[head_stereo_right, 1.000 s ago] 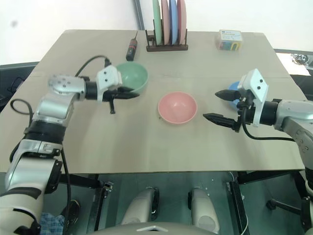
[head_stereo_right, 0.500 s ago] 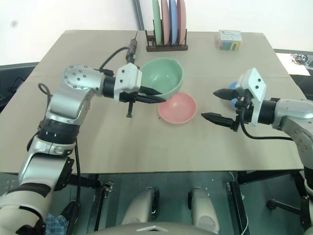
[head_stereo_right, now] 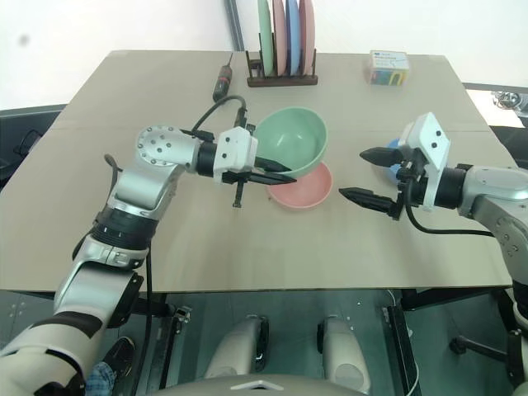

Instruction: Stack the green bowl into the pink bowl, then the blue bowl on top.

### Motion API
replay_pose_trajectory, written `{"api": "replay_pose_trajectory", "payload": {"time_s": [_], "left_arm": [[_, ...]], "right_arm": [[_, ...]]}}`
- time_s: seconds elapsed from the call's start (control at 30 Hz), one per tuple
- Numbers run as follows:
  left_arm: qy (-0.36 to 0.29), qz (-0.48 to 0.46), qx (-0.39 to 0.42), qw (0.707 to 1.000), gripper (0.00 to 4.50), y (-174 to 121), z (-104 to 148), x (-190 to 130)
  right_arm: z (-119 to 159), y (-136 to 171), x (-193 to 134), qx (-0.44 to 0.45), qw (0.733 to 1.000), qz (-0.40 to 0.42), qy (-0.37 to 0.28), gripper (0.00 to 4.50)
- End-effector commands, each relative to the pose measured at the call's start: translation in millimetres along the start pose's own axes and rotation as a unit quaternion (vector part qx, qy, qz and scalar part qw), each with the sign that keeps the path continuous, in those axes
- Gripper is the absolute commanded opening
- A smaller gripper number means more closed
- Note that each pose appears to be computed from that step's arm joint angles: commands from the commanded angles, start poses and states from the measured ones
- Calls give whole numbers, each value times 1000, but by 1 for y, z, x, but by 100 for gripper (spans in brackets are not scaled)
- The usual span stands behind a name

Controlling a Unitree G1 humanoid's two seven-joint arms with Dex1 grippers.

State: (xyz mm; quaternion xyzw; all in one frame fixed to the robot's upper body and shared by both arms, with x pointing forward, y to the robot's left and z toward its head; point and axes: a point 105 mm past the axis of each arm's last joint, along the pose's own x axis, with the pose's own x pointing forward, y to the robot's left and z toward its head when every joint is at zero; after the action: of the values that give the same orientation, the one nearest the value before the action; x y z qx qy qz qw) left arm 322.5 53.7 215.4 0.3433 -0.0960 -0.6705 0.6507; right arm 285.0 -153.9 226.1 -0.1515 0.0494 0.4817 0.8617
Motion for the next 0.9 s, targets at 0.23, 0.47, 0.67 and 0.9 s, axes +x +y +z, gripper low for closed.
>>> {"api": "replay_pose_trajectory", "payload": {"time_s": [0.23, 0.47, 0.67, 0.9], "left_arm": [[-120, 70, -11, 990, 347, 19, 31, -16], [-184, 138, -95, 969, 365, 24, 38, -52], [-162, 196, -144, 956, 365, 8, 11, -89], [-133, 241, -177, 945, 365, -28, -19, -128]], "right_arm": [[9, 1, 2, -28, 1000, -6, -9, 450], [-16, -34, 7, -21, 994, -96, 55, 450], [-49, -75, 1, -54, 972, -172, 154, 450], [-107, -124, -1, -66, 934, -229, 267, 450]]}}
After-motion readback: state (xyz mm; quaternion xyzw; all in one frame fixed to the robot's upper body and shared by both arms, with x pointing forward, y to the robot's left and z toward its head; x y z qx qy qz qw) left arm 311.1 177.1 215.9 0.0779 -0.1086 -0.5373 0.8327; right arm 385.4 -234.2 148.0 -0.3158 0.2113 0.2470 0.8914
